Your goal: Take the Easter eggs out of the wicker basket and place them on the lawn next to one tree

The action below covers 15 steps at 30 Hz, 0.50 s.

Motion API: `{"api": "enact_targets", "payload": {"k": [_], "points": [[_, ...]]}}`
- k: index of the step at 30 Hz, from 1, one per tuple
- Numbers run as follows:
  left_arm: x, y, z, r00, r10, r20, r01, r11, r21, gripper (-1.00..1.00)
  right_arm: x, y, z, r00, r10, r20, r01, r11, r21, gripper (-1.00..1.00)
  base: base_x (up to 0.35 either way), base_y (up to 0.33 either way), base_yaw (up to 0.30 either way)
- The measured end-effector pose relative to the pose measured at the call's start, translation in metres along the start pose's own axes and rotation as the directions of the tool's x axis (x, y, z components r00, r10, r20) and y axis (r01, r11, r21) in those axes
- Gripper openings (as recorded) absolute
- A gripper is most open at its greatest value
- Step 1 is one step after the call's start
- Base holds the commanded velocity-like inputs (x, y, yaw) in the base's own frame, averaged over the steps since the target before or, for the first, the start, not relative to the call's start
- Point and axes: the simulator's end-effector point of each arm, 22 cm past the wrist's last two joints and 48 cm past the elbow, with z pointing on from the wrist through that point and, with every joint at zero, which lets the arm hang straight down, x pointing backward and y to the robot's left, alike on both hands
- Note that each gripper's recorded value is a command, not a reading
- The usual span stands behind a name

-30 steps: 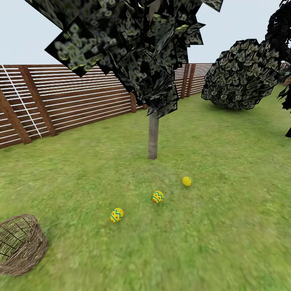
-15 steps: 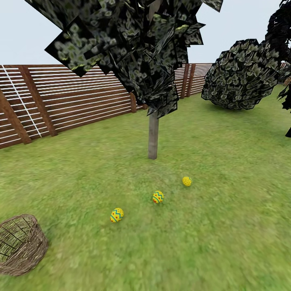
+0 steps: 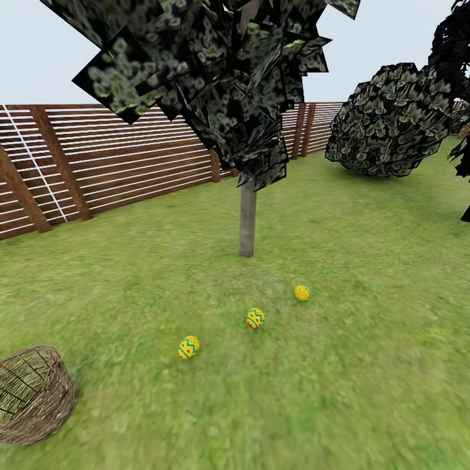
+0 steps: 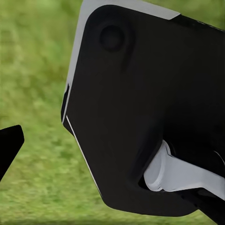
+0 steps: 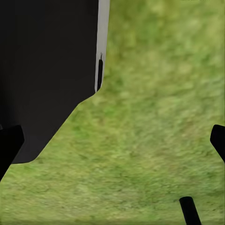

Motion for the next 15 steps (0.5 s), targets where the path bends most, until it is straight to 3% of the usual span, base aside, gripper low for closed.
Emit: {"api": "enact_targets", "payload": {"k": [15], "points": [[0.0000,0.0001,0.0000,1.000,0.000,0.000,0.000,1.000,0.000,1.00,-0.0001,0.0000,0.0000,1.000,0.000,0.000,0.000,1.000,0.000,1.00,0.000,0.000,0.000]]}}
